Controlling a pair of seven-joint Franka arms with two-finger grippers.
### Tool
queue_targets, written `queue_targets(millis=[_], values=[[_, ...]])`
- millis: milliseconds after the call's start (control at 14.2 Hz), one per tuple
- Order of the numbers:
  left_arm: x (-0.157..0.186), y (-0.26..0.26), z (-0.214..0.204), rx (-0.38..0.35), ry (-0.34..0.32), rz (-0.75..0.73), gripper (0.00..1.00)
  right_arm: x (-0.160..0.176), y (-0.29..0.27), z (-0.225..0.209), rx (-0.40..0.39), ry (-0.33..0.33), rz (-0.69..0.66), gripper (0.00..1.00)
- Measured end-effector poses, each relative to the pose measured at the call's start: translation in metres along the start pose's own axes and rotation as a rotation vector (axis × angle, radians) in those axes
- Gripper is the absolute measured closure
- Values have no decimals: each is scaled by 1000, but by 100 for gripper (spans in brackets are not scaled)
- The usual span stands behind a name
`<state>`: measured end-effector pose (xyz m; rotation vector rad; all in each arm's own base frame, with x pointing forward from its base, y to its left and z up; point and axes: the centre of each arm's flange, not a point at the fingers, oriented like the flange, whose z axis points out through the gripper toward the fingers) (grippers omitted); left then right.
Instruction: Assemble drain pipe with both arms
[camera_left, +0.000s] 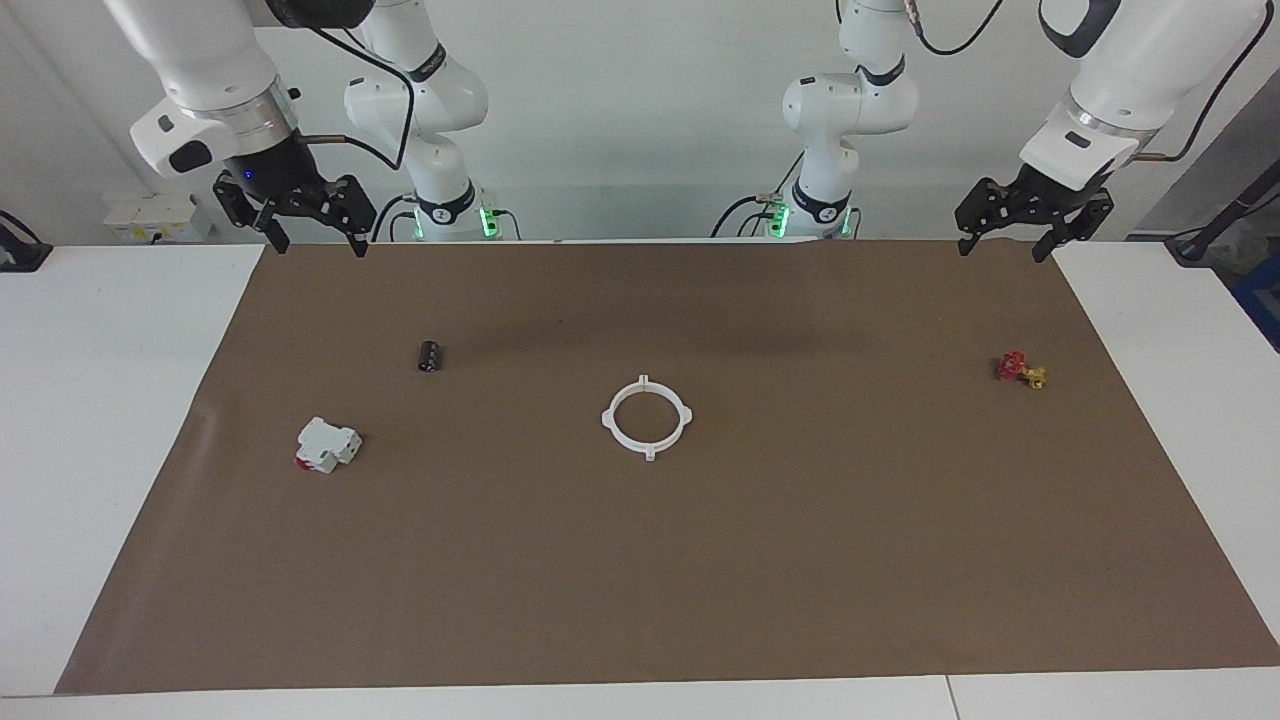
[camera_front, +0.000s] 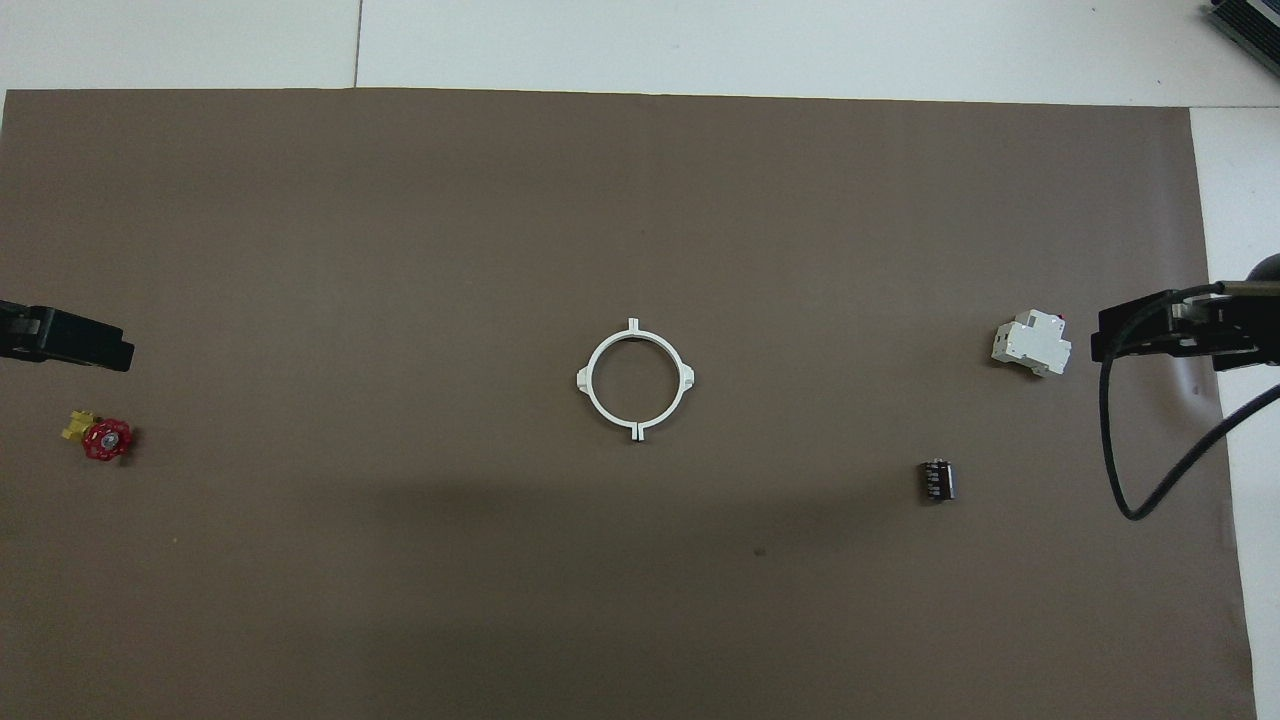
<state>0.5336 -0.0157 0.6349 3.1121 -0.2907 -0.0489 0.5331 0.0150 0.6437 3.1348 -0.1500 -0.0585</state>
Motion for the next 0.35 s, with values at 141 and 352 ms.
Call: queue_targets(millis=[141, 352], values=[[1, 0, 0, 1, 4, -5, 0, 0, 0, 0, 0, 0, 0, 0], [1, 1, 0, 1, 5, -18, 0, 0, 1, 0, 0, -3, 3, 0]])
